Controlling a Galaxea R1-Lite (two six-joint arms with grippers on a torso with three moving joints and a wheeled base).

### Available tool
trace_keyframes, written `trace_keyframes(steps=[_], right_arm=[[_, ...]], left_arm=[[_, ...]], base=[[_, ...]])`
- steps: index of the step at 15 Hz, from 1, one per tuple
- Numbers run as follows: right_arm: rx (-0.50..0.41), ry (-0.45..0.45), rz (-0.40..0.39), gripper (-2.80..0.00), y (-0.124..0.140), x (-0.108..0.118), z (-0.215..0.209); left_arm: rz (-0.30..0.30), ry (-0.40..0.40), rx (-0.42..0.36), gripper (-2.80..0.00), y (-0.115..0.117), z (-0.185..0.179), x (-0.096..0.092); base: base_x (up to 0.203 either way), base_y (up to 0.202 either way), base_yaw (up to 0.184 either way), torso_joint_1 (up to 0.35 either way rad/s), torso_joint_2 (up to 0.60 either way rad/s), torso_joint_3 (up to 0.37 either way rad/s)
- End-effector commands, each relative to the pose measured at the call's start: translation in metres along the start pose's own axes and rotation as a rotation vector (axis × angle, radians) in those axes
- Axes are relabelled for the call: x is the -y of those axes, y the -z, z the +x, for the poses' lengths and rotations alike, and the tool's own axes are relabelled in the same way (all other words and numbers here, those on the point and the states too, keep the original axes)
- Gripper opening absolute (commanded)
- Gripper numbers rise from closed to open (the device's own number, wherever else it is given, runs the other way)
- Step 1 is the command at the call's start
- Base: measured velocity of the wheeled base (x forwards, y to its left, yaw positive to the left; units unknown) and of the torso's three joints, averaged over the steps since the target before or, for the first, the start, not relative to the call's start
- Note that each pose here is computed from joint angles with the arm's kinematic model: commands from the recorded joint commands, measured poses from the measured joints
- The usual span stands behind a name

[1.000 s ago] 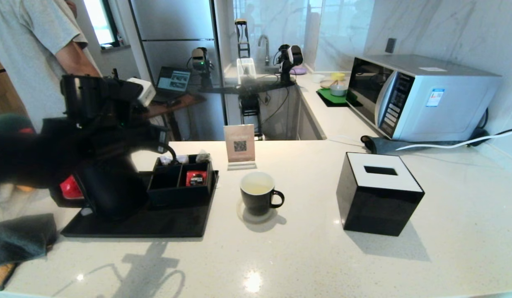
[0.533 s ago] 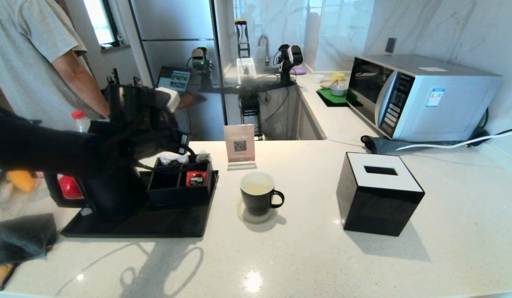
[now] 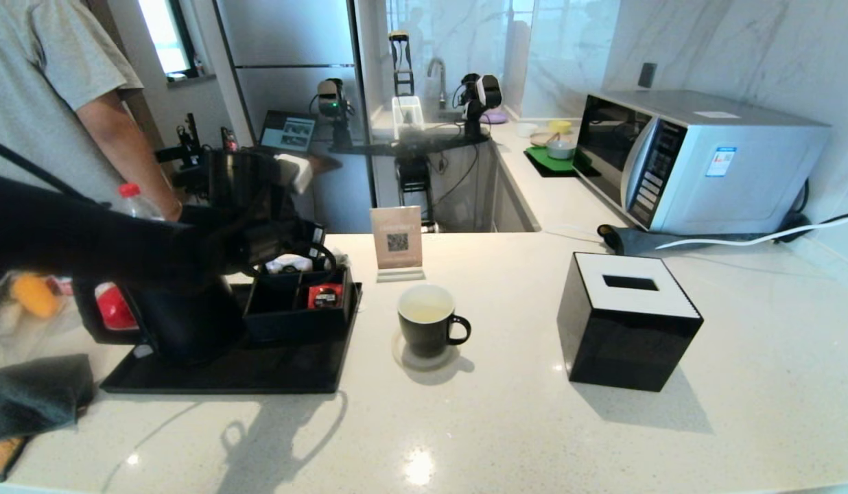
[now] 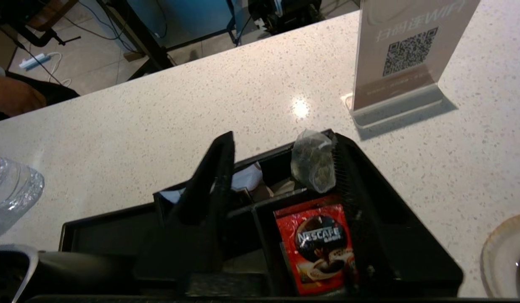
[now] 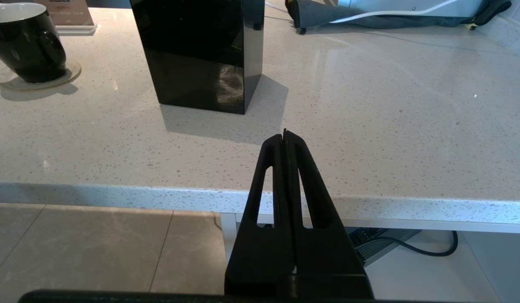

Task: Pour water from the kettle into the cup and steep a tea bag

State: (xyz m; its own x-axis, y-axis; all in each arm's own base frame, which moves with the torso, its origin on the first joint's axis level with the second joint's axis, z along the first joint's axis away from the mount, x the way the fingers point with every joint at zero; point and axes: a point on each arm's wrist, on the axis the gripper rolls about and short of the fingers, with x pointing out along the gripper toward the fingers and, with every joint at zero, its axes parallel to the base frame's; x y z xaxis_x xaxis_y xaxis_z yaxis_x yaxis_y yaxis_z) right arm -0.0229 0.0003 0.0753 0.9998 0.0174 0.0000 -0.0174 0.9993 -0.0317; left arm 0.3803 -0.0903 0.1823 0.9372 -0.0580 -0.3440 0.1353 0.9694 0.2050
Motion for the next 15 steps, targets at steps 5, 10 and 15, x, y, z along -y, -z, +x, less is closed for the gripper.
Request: trace_keyframes(steps=[5, 10, 15], right_arm=[[-0.002, -0.001, 0.0, -2.8, 0.0, 0.0, 0.0], [-0.002, -0.001, 0.0, -2.8, 0.0, 0.0, 0.0], [-0.002, -0.001, 0.0, -2.8, 0.0, 0.0, 0.0]], left_arm=[[-0.006, -0.018, -0.031, 0.0, 0.012, 0.032, -0.004], [-0.011, -0.02, 0.007, 0.0, 0.024, 0.058, 0.003], [-0.017, -0.023, 0.049, 0.0, 0.031, 0.08, 0.009]], base=[[0.0, 0.0, 0.0, 0.0, 0.0, 0.0], [0.0, 0.0, 0.0, 0.0, 0.0, 0.0], [0.0, 0.0, 0.0, 0.0, 0.0, 0.0]])
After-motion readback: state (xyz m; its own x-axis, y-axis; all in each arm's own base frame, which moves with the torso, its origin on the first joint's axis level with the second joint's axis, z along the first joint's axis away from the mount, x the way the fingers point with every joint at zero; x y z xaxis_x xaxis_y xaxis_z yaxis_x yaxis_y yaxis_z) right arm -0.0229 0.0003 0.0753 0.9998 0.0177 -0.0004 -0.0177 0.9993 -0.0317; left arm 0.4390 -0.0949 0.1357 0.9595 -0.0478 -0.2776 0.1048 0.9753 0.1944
